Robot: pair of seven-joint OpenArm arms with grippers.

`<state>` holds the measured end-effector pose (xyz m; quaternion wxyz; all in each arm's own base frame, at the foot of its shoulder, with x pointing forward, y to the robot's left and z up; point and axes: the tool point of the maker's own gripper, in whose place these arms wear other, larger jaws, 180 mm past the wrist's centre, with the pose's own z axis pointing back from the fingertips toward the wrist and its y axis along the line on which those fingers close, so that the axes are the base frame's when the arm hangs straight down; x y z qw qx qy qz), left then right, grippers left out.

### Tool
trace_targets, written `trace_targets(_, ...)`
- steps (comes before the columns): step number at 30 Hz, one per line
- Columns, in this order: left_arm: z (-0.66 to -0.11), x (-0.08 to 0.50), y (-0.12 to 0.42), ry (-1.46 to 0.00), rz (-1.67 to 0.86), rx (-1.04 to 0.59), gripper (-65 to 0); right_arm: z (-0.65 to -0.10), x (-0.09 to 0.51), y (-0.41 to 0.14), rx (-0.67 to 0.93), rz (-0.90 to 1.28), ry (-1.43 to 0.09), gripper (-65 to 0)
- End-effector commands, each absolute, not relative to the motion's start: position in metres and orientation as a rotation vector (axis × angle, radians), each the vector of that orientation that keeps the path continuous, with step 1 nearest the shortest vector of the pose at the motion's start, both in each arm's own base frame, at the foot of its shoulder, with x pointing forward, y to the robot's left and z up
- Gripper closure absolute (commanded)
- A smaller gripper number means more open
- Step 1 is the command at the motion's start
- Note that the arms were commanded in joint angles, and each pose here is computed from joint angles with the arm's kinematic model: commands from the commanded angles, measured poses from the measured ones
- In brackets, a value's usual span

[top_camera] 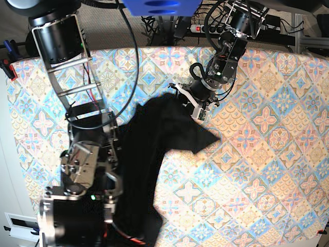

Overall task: Layout the t-shirt on the table in an organized manner, then fold the t-shirt properly
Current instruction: 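Swing the hanging shirt toward the left gripper and lay it down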

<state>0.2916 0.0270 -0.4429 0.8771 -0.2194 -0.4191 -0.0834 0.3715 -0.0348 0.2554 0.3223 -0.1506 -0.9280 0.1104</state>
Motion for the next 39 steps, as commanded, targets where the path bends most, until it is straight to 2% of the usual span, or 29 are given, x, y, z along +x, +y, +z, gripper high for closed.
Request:
trace_targets(1,-0.48,0.264,0.042,-0.689,-0.19,-0.368,-24.0,0.268,0.358,-0.026,-0.396,0.302,-2.497,0.0)
trace_targets(5,-0.48,0.264,0.042,-0.689,-0.19,-0.368,-24.1,0.229,0.362,0.041,-0.373,0.554,-2.474,0.0)
trace_targets(12,-0.479,0.265,0.042,-0.691,-0.188,-0.368,-24.2,0.177,0.313,0.151,-0.458,1.0,-2.55,0.0)
trace_targets(16,-0.479,0.265,0.042,-0.691,-0.188,-0.368,-24.2,0.16,0.294,0.173,-0.462,1.107,-2.577,0.0)
trace_targets(20,-0.48,0.264,0.042,-0.689,-0.187,-0.369,-24.3,0.159,0.297,0.171,-0.457,1.099,-2.573,0.0)
trace_targets(22,-0.479,0.265,0.041,-0.691,-0.186,-0.37,-24.3,0.175,0.31,0.151,-0.468,1.006,-2.568,0.0)
trace_targets(25,-0.479,0.265,0.04,-0.691,-0.185,-0.372,-24.3,0.201,0.339,0.108,-0.402,0.818,-2.536,0.0)
trace_targets(30,-0.478,0.265,0.033,-0.694,-0.179,-0.386,-24.2,0.227,0.437,-0.019,-0.237,0.352,-2.355,0.0)
trace_targets(32,-0.478,0.265,0.032,-0.693,-0.18,-0.388,-24.1,0.212,0.481,-0.073,-0.132,0.165,-2.241,0.0)
trace_targets(35,-0.478,0.264,0.032,-0.692,-0.18,-0.388,-24.1,0.16,0.542,-0.131,-0.007,-0.052,-2.037,0.0)
trace_targets(37,-0.478,0.264,0.032,-0.69,-0.18,-0.388,-24.1,0.127,0.568,-0.16,0.015,-0.132,-1.929,0.0)
trace_targets(39,-0.478,0.264,0.032,-0.689,-0.18,-0.388,-24.1,0.108,0.58,-0.184,-0.017,-0.154,-1.894,0.0)
